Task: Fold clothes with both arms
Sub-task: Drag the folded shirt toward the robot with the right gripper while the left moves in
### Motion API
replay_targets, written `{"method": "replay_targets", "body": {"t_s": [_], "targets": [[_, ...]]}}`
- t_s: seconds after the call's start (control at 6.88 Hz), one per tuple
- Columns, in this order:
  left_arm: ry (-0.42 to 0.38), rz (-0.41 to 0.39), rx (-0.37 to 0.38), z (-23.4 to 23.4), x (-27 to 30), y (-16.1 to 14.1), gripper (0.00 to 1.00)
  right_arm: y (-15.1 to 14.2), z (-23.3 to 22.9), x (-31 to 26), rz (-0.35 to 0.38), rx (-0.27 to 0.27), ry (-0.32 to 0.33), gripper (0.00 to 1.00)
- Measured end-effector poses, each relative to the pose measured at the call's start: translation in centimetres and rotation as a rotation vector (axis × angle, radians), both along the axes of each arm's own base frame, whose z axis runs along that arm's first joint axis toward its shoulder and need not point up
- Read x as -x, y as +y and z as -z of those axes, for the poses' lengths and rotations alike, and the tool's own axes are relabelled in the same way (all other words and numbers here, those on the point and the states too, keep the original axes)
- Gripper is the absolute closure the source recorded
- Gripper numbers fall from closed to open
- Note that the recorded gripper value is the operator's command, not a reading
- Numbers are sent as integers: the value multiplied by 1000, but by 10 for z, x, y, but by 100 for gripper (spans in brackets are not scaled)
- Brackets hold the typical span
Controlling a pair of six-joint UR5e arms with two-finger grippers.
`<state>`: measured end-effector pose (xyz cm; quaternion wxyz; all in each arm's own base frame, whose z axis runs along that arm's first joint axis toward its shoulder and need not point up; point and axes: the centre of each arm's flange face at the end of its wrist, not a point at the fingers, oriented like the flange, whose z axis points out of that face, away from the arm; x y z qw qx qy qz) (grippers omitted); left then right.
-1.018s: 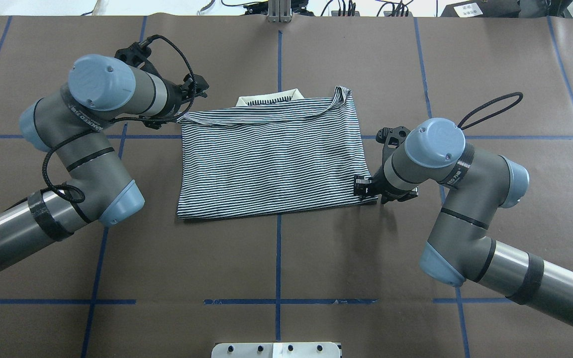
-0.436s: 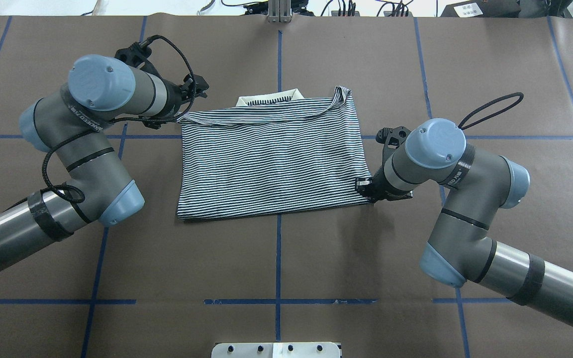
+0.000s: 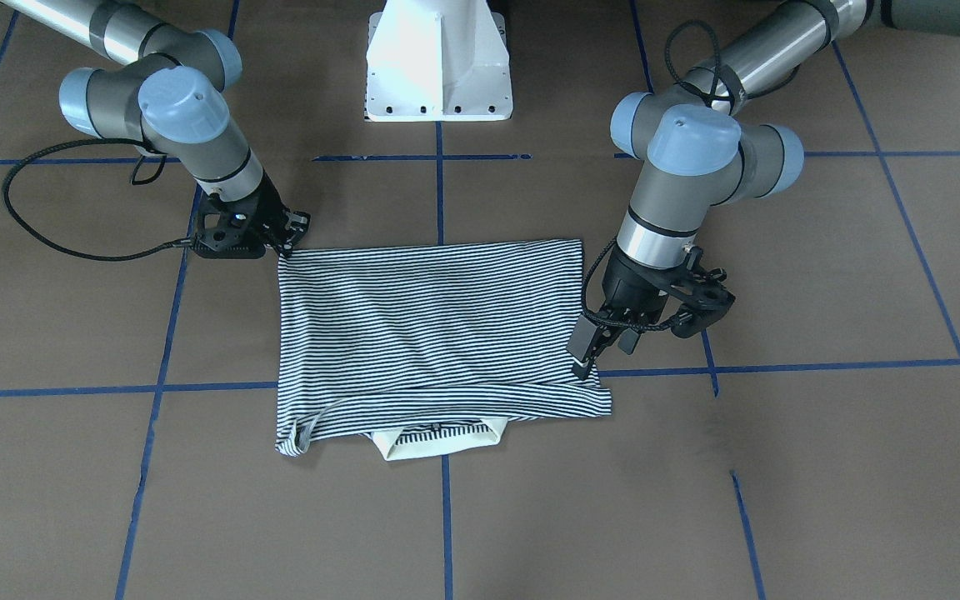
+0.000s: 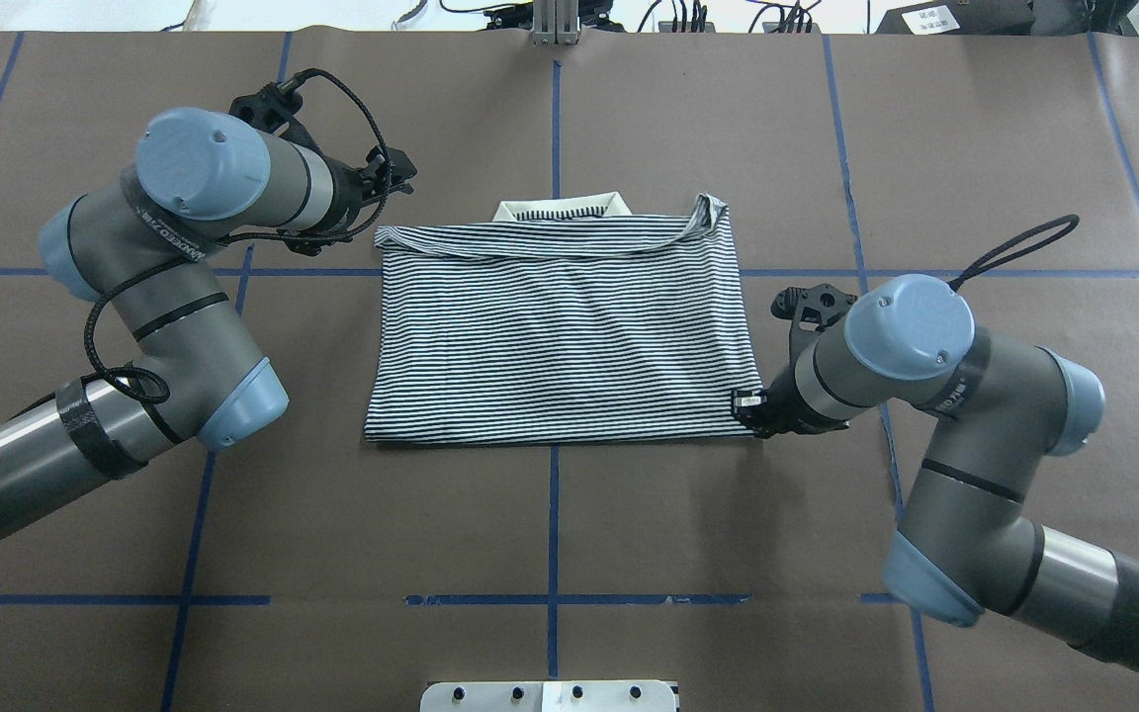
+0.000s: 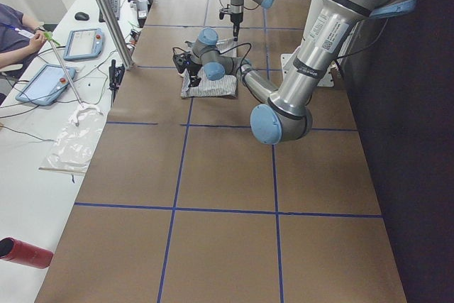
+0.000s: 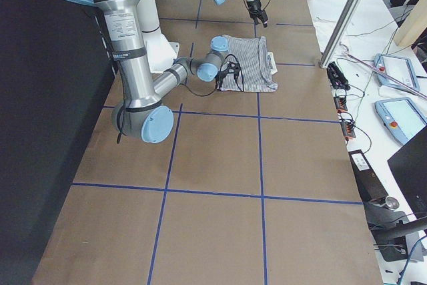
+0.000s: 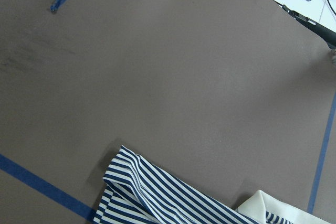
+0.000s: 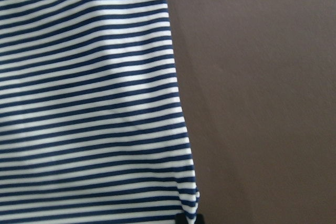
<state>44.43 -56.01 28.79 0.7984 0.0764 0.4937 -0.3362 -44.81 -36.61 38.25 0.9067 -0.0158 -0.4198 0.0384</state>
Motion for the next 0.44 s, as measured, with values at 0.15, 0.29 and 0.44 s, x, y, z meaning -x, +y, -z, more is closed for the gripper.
{"method": "replay_targets", "body": {"t_s": [0.15,0.29,0.44], "targets": [[6,2,-1,3,1,1,0,47,-7,-19,51,10,0,100],[14,3,-3,7,3,3,0,97,-11,-32,110,41,4,100],[20,3,-6,9,3,5,0,147,-9,-33,162,92,8,1]]}}
